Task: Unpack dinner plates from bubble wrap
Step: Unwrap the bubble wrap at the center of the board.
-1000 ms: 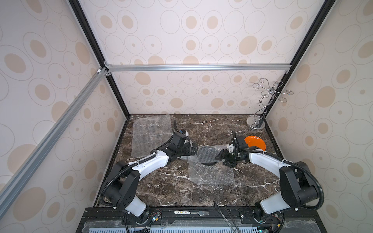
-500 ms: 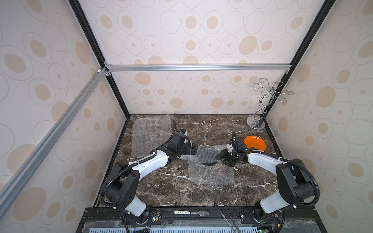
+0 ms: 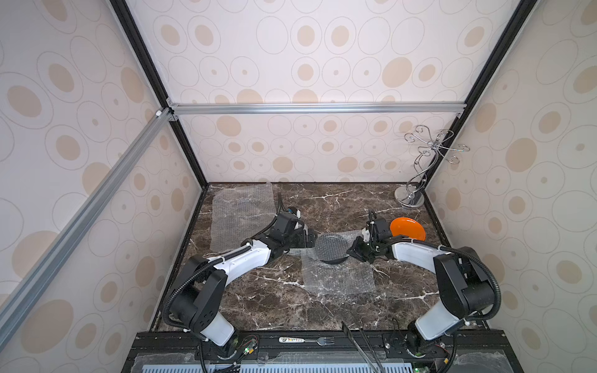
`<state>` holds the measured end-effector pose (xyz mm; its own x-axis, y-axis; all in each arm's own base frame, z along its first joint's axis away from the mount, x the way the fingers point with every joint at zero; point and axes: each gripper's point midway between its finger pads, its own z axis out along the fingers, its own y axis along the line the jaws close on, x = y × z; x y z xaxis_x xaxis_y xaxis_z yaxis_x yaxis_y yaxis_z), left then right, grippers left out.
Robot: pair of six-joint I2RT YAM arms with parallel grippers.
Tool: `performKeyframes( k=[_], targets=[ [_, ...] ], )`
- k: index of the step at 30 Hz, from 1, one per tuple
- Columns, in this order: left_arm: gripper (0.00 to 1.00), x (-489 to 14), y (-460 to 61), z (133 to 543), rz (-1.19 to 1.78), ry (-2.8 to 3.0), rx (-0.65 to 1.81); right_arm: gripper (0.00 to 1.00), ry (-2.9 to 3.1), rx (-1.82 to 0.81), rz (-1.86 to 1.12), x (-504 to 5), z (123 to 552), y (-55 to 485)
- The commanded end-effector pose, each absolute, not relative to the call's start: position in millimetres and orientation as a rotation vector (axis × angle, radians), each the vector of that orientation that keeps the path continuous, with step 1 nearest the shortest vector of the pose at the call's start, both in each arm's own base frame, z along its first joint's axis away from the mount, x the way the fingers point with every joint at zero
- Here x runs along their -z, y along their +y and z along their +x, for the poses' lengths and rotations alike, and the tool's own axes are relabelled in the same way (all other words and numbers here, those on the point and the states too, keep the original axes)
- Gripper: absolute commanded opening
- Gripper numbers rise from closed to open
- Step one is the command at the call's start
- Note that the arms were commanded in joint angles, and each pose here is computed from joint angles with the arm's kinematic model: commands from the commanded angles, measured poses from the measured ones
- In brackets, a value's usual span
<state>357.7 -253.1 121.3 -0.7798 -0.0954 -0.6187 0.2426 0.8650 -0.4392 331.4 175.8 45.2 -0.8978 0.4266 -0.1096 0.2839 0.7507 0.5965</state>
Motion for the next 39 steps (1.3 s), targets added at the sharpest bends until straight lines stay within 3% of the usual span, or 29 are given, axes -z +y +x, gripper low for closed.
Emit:
performKeyframes(
  k=[1, 4, 28, 39],
  targets=[
    [1.0, -135, -253, 366, 0.112, 2.344, 0.666, 0.14, 2.659, -0.869, 0.524, -62, 349, 180],
    [1.0, -138, -249, 365, 0.107, 2.341, 0.649, 0.0, 2.649, -0.846, 0.481, -73, 357, 180],
    [1.0, -168, -244, 364, 0.187, 2.297, 0.595, 0.0, 2.62, -0.788, 0.287, -118, 436, 190],
    [1.0, -164, -263, 358, 0.191, 2.284, 0.749, 0.0, 2.634, -0.785, 0.242, -116, 453, 196]
  ],
)
